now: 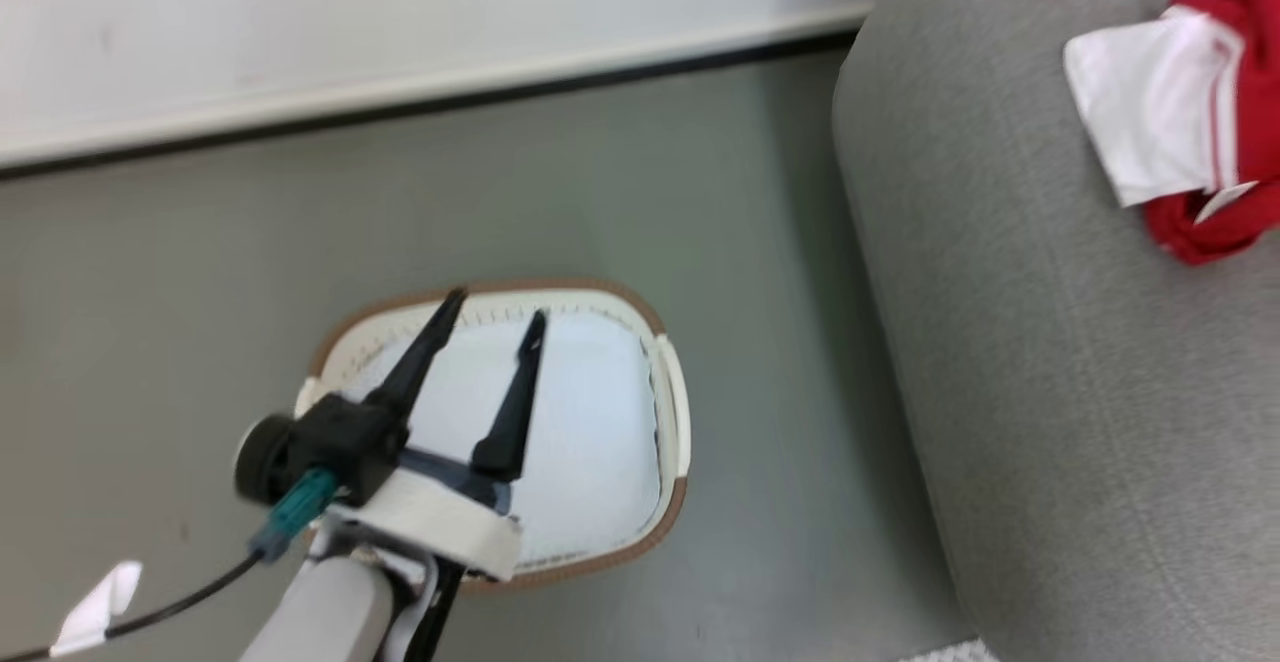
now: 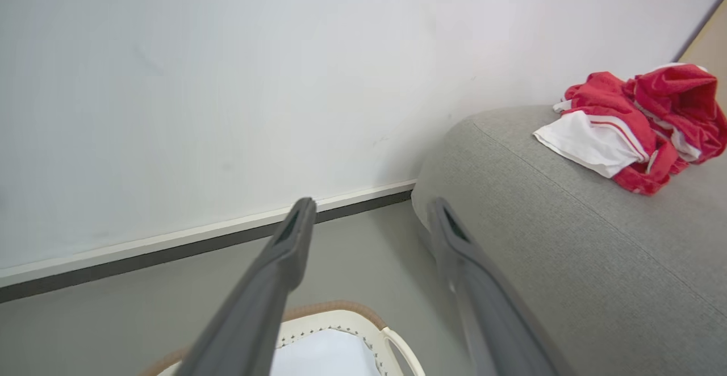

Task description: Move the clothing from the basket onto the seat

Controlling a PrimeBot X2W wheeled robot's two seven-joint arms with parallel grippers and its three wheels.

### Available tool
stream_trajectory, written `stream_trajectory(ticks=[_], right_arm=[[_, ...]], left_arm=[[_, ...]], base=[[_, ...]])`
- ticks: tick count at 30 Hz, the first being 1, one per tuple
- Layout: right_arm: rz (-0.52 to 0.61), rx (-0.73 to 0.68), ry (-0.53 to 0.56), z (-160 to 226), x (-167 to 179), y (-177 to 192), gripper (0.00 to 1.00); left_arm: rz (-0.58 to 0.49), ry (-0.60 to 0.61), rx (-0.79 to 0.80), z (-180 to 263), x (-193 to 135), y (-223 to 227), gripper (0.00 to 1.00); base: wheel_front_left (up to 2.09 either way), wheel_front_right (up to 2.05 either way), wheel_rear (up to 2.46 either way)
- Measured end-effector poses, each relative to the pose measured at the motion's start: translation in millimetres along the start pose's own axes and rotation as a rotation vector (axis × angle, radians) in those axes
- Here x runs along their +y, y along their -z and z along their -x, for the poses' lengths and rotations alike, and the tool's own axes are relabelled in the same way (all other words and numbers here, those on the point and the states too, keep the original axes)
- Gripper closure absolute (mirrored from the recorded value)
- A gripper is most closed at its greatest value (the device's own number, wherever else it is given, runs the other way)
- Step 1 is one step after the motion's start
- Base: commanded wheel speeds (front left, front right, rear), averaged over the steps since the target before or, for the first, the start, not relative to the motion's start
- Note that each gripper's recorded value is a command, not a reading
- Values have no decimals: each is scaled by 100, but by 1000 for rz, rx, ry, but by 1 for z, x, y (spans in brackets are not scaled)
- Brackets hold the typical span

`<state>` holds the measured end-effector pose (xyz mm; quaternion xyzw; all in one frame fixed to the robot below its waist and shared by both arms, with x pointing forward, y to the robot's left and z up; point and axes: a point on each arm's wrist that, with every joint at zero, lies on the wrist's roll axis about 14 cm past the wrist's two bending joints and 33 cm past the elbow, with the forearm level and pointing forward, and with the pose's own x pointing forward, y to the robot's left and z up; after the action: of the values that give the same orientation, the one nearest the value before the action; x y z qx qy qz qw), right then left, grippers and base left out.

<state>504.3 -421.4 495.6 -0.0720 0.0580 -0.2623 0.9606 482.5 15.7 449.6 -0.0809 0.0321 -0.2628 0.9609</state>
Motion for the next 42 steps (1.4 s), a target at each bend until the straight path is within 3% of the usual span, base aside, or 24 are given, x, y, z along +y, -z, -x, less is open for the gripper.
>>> stream_trajectory(ticks=[11, 16, 25, 33, 42], right_arm=[[-90, -208, -135, 110, 6, -40, 0], [-113, -221, -262, 152, 41, -37, 0], [-255, -155, -439, 206, 97, -12, 0], [-257, -72, -590, 247, 136, 15, 0], [-275, -68, -608, 253, 141, 15, 0]], left_arm=[[29, -217, -39, 74, 15, -25, 0], [26, -322, -81, 114, 29, -41, 0], [15, -510, -134, 175, 63, -52, 0], [16, -521, -113, 191, 67, -41, 0], [34, -494, -98, 193, 62, -33, 0]], base=[[0, 0, 0], [0, 0, 0], [0, 0, 0], [0, 0, 0], [0, 0, 0]])
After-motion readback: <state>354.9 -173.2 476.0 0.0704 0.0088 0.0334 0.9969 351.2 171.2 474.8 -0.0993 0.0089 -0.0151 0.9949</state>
